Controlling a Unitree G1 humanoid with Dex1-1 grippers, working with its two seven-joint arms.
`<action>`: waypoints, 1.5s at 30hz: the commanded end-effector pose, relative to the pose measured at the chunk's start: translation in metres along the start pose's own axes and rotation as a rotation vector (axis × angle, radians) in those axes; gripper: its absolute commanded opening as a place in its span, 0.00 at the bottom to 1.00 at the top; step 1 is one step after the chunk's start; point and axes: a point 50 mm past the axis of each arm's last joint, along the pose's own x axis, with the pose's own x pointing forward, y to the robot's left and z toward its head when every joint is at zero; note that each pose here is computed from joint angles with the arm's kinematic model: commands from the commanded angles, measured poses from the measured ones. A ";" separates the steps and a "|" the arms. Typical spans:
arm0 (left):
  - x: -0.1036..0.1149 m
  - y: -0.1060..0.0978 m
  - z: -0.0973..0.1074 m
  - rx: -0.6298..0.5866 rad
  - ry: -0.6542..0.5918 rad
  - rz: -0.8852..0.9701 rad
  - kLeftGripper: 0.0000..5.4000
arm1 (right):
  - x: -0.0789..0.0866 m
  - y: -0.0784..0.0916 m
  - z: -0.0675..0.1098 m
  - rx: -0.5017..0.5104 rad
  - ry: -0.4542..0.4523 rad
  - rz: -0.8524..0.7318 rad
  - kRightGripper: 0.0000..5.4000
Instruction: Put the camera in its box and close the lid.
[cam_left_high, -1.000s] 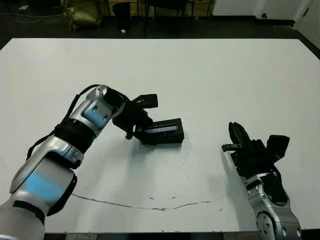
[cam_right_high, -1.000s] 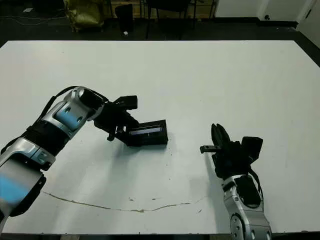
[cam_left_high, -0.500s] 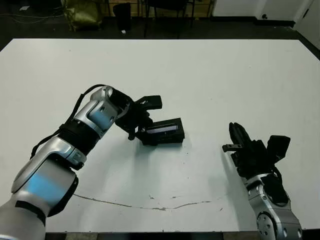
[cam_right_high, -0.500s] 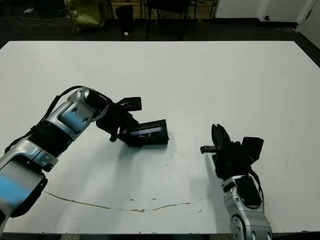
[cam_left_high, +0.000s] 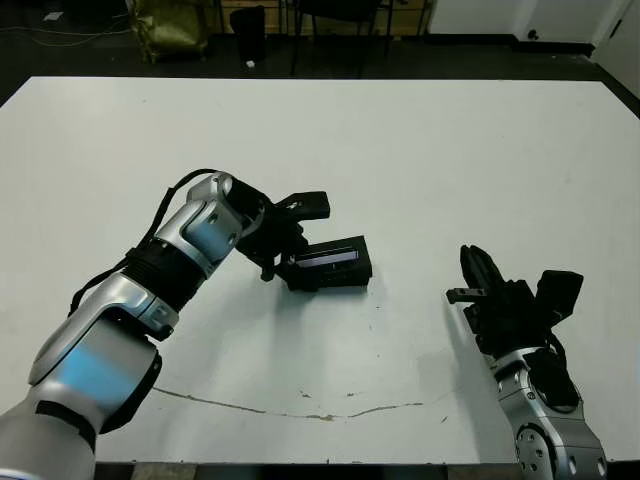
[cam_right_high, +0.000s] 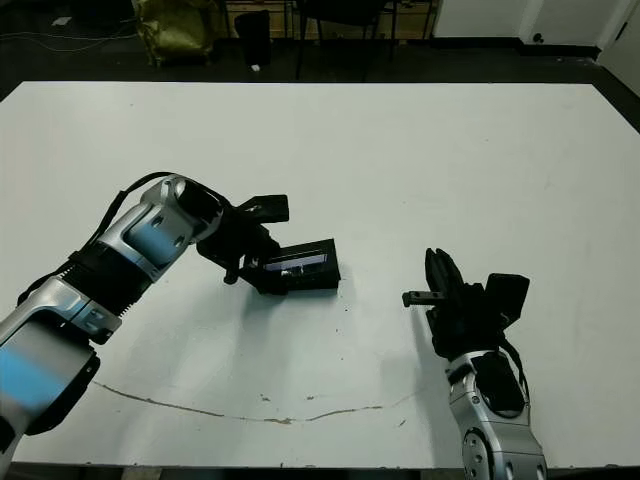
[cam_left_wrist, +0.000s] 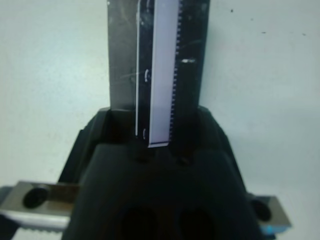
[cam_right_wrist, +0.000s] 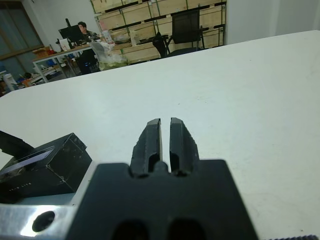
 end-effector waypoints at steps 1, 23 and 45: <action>0.020 -0.008 0.007 0.013 -0.030 -0.029 0.42 | -0.003 -0.004 -0.003 -0.015 0.028 -0.018 0.00; 0.030 -0.012 0.011 0.183 -0.074 -0.094 0.99 | -0.005 -0.007 -0.003 0.006 0.029 -0.035 0.00; 0.014 0.002 0.009 0.081 -0.405 0.118 0.99 | -0.006 -0.009 -0.006 0.007 0.047 -0.059 0.00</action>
